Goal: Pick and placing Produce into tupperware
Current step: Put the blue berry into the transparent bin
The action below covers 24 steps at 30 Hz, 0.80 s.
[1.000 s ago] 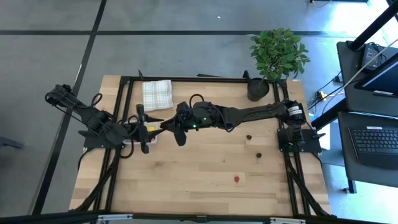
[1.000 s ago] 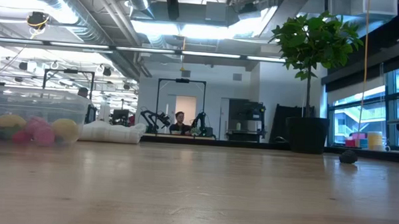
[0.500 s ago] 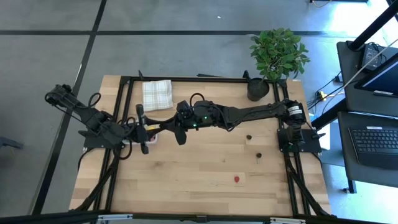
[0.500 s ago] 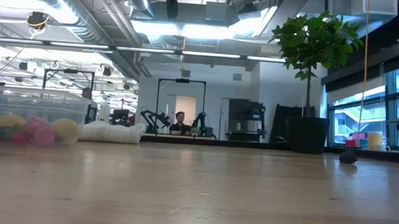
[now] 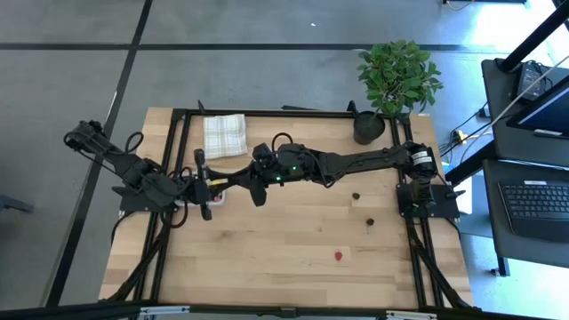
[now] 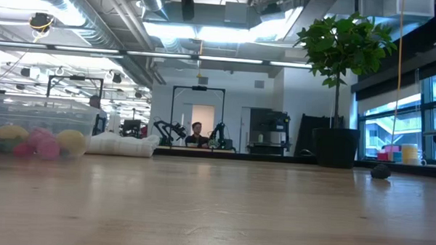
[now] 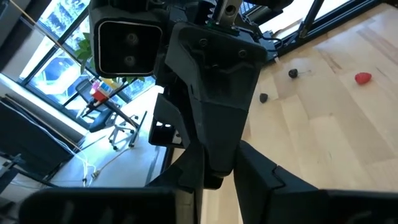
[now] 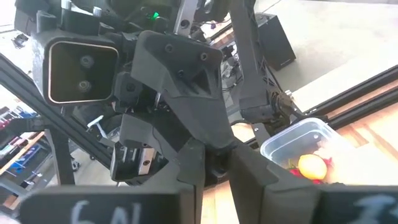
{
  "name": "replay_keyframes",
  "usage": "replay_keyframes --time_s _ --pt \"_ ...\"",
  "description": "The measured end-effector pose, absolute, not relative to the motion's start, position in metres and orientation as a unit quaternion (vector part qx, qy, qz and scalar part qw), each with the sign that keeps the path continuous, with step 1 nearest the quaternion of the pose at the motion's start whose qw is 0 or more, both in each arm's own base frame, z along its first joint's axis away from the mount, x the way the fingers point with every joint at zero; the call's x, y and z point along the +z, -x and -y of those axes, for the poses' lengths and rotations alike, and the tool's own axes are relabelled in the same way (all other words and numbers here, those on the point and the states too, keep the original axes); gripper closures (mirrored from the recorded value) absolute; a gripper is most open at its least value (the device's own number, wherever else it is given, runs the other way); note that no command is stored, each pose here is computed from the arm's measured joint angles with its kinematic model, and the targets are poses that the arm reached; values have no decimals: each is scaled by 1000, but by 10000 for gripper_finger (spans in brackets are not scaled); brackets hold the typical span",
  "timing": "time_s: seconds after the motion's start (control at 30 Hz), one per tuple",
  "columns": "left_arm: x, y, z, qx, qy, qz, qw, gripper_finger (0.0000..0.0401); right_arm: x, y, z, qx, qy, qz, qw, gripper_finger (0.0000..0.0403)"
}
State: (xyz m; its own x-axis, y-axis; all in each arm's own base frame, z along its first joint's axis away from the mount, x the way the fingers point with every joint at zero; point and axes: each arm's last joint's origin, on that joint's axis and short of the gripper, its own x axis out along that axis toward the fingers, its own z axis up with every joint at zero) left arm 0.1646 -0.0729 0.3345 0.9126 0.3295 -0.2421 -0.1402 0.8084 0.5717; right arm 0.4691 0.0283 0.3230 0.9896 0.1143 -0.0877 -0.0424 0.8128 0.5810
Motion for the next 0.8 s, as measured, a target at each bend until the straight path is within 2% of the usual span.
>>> replay_keyframes --time_s 0.17,0.8 --pt "334 -165 73 122 -277 -166 938 356 323 -469 -28 43 -283 -59 956 313" --pt "335 -165 73 123 -283 -167 936 358 323 -469 -28 54 -258 -60 963 235"
